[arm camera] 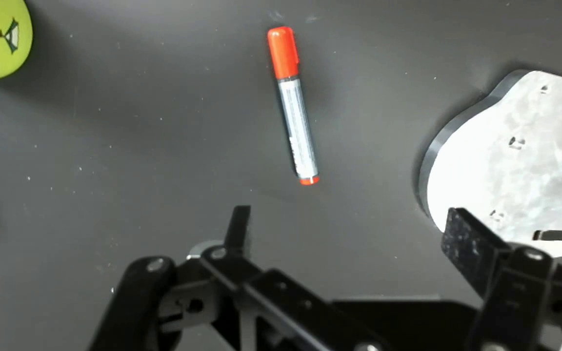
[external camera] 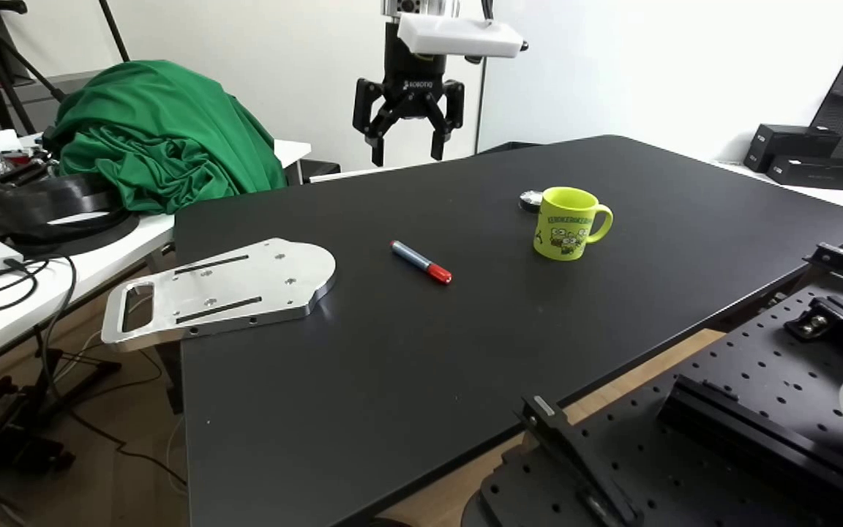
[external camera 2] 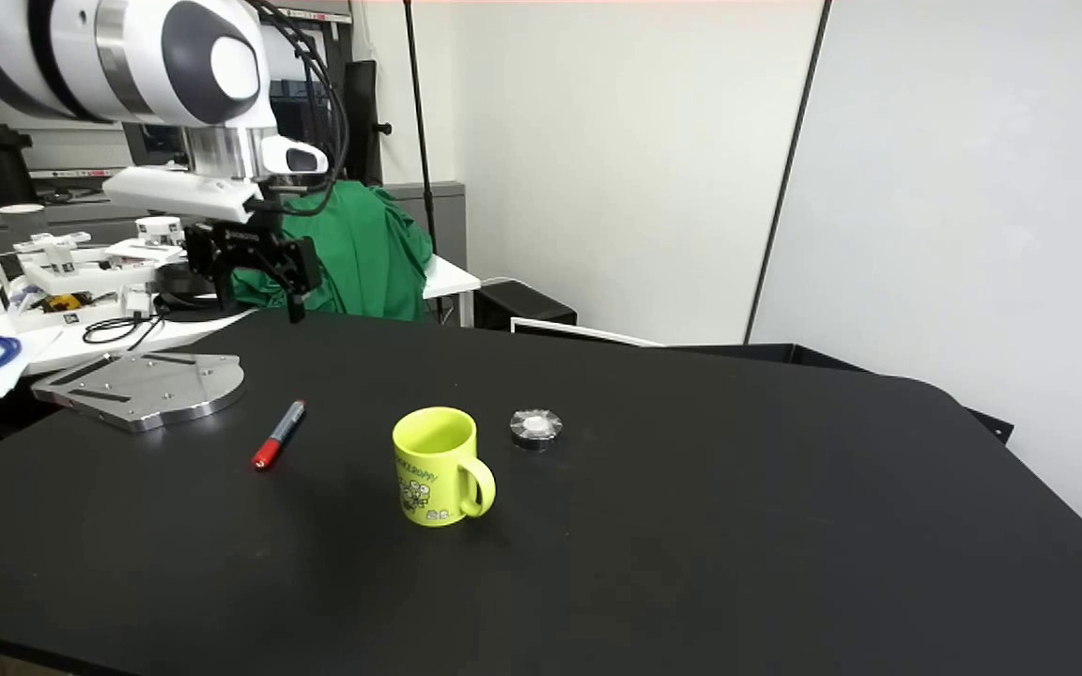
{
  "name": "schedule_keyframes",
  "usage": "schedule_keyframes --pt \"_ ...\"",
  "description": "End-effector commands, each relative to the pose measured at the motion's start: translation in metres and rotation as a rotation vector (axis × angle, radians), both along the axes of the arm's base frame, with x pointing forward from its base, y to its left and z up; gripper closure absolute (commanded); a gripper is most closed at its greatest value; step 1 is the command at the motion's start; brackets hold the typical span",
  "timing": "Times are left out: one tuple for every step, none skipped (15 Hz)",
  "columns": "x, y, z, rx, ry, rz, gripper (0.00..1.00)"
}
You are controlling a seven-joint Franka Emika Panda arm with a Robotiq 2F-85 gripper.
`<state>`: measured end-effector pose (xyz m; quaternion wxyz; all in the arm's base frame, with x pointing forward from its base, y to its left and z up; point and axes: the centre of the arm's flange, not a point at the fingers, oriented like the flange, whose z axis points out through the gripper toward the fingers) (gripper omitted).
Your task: Put the sharpie in the mug
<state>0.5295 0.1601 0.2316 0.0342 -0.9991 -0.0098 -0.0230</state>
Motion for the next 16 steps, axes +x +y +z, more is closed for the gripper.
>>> schedule_keyframes --pt "0.011 0.008 -0.03 -0.034 0.035 -0.187 0.0" --pt "0.008 0.006 -0.04 -0.021 0.045 -0.182 0.0" --pt "0.007 0.004 -0.049 -0.022 0.044 -0.172 0.0" --pt "0.005 0.001 -0.057 -0.019 0.05 -0.14 0.0" --pt "0.005 -0.002 -0.064 -0.013 0.056 -0.115 0.0" --pt "0.005 -0.004 -0.071 -0.013 0.07 -0.099 0.0" --pt "0.004 -0.007 -0.077 -0.002 0.084 -0.061 0.0" --pt "0.003 -0.008 -0.083 0.004 0.081 -0.028 0.0" --pt "0.002 -0.011 -0.088 0.015 0.083 0.007 0.0" --pt "0.002 -0.012 -0.093 0.035 0.076 0.064 0.0" --pt "0.002 -0.012 -0.097 0.041 0.069 0.108 0.0" --pt "0.003 -0.013 -0.101 0.051 0.059 0.148 0.0" --pt "0.003 -0.014 -0.105 0.056 0.051 0.179 0.0" --pt "0.004 -0.014 -0.11 0.064 0.049 0.21 0.0" --pt "0.003 -0.014 -0.116 0.067 0.048 0.237 0.0" --pt "0.003 -0.014 -0.121 0.068 0.047 0.263 0.0"
